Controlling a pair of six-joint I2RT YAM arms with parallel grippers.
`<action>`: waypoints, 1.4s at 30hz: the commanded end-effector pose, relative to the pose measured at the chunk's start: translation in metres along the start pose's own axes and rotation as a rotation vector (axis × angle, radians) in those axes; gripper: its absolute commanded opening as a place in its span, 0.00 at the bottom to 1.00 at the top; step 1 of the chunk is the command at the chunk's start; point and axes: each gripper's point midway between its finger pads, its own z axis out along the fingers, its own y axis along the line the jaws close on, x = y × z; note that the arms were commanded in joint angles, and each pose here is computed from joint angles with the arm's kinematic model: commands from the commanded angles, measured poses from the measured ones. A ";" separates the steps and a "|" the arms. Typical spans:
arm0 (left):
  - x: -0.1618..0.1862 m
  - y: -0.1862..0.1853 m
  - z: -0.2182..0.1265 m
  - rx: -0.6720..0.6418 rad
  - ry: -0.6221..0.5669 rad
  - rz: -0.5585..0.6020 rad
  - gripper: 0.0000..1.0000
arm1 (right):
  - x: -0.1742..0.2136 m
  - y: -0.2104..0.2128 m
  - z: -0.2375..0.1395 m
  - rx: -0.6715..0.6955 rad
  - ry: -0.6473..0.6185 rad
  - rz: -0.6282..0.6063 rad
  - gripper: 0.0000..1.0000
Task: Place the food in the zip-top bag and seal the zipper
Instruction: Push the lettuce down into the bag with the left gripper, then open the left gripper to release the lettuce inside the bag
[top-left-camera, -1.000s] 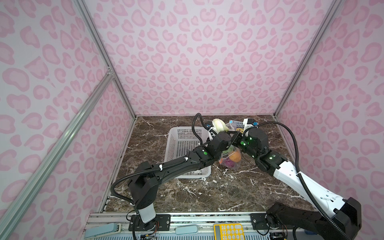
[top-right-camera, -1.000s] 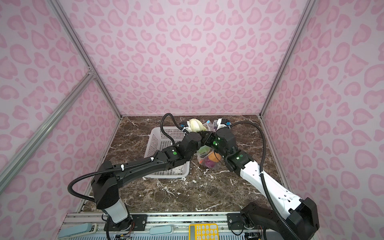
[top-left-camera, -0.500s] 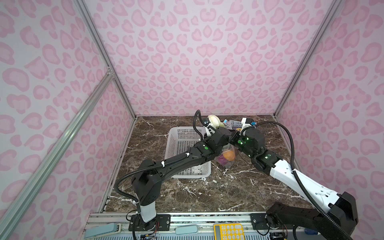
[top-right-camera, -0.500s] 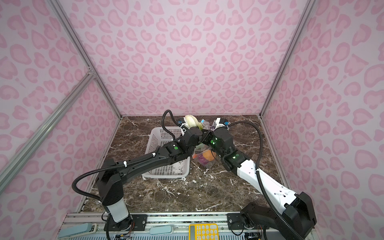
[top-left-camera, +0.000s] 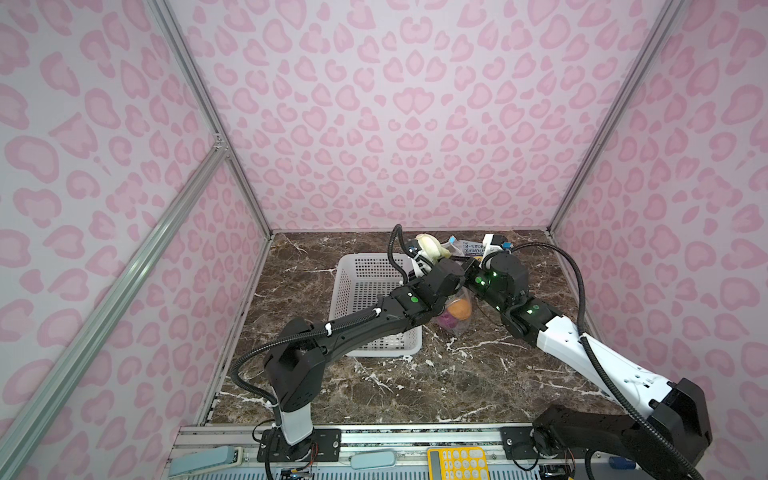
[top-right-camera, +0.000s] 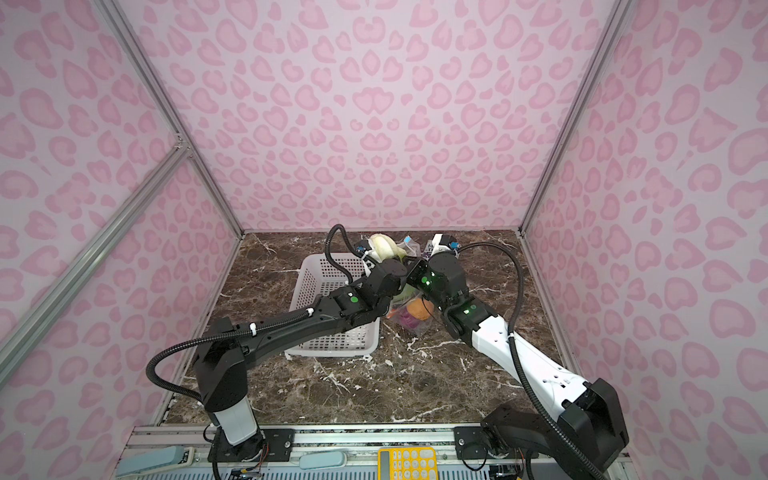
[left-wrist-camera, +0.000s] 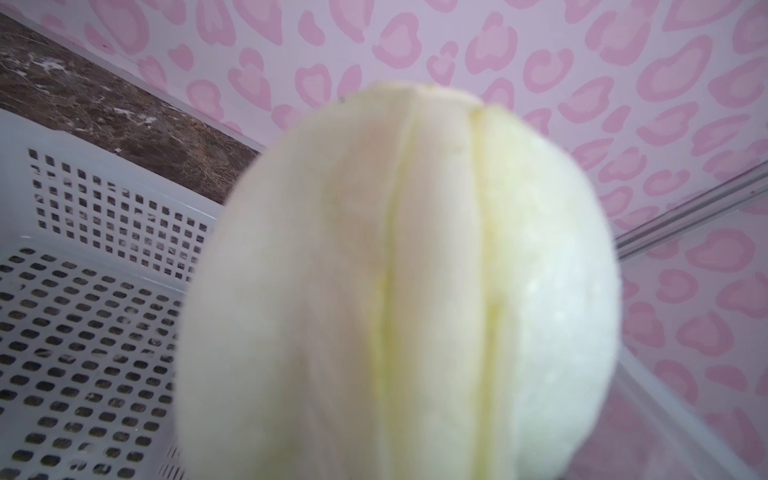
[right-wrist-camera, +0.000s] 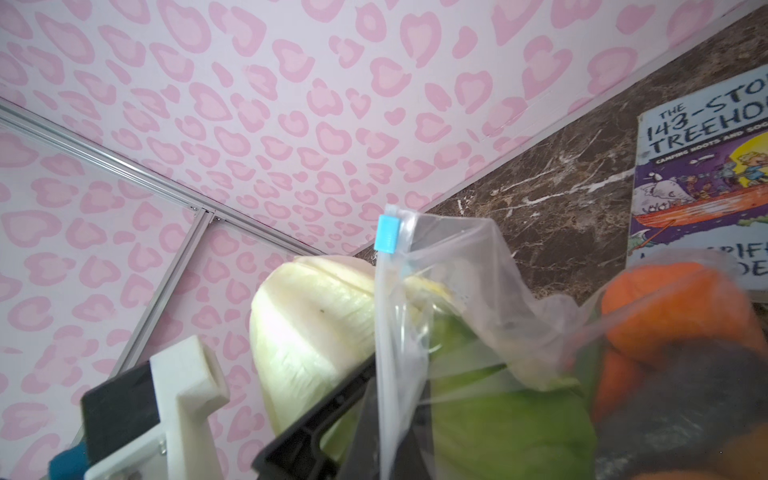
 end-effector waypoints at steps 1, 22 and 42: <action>0.000 -0.027 -0.012 0.141 0.053 -0.032 0.71 | 0.005 0.003 0.002 -0.044 0.042 -0.009 0.00; -0.024 -0.038 -0.036 0.335 0.231 0.019 0.98 | -0.007 -0.017 -0.006 -0.066 0.035 -0.008 0.00; -0.050 0.012 -0.066 0.357 0.272 0.046 0.99 | -0.008 -0.055 -0.016 -0.029 0.010 0.047 0.00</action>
